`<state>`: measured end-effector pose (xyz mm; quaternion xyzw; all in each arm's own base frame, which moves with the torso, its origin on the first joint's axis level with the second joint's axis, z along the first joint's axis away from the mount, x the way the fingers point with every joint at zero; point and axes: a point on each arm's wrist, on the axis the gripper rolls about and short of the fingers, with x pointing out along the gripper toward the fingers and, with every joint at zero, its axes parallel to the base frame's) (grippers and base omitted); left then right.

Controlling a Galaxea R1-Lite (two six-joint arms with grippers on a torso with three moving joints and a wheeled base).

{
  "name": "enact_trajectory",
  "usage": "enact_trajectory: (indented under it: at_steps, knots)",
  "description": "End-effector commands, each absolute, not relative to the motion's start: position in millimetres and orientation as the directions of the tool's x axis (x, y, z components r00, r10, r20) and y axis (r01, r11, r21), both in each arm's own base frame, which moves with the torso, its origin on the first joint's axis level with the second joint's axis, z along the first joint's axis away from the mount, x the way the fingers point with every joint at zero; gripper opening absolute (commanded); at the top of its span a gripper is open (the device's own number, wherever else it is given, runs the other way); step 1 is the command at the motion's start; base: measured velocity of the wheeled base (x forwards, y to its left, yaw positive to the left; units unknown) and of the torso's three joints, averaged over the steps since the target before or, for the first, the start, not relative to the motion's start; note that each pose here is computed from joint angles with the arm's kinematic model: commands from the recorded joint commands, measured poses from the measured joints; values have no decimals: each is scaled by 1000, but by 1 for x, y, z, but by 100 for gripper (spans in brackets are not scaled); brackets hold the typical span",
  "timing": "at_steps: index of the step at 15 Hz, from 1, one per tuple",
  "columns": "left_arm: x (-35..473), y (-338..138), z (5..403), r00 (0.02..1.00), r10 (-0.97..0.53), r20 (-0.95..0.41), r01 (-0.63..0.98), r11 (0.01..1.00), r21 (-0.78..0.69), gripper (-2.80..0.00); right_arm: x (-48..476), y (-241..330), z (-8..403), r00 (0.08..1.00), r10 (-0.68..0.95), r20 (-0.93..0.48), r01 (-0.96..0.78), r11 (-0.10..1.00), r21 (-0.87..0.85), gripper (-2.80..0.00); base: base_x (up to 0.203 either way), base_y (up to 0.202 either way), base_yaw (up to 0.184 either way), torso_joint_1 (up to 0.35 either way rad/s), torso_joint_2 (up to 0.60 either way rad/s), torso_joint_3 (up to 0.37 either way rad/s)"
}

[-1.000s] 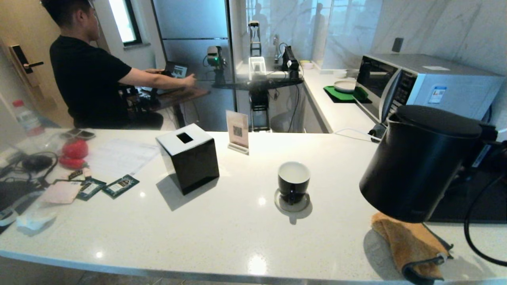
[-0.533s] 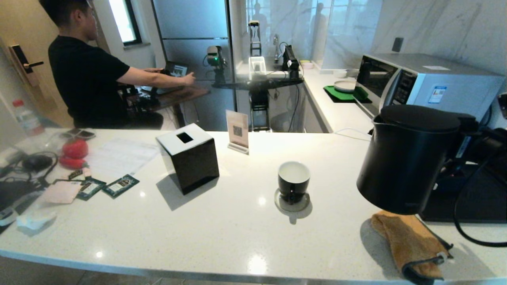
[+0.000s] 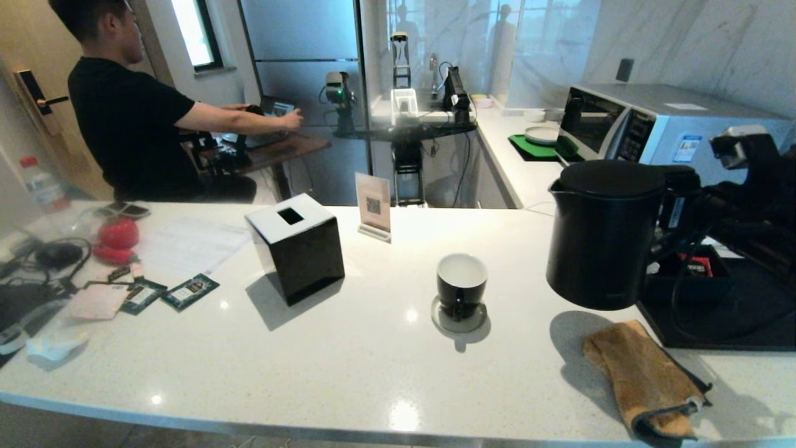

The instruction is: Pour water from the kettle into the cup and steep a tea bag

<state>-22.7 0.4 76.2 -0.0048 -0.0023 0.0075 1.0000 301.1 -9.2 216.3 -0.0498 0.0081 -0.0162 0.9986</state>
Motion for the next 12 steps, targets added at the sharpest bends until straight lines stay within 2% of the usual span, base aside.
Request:
enact_trajectory:
  at_steps: [1, 12]
  knots:
    - [-23, 0, 76, 1000, 15, 5, -15, 1000, -10, -280, 319, 0, 209, 1000, -8, -31, 4, 993, -121, -280, 0, 0, 0, 0, 0, 0]
    - [-23, 0, 76, 1000, 15, 5, -15, 1000, -9, -280, 359, 33, 207, 999, -16, -43, 1, 946, -326, -280, 0, 0, 0, 0, 0, 0]
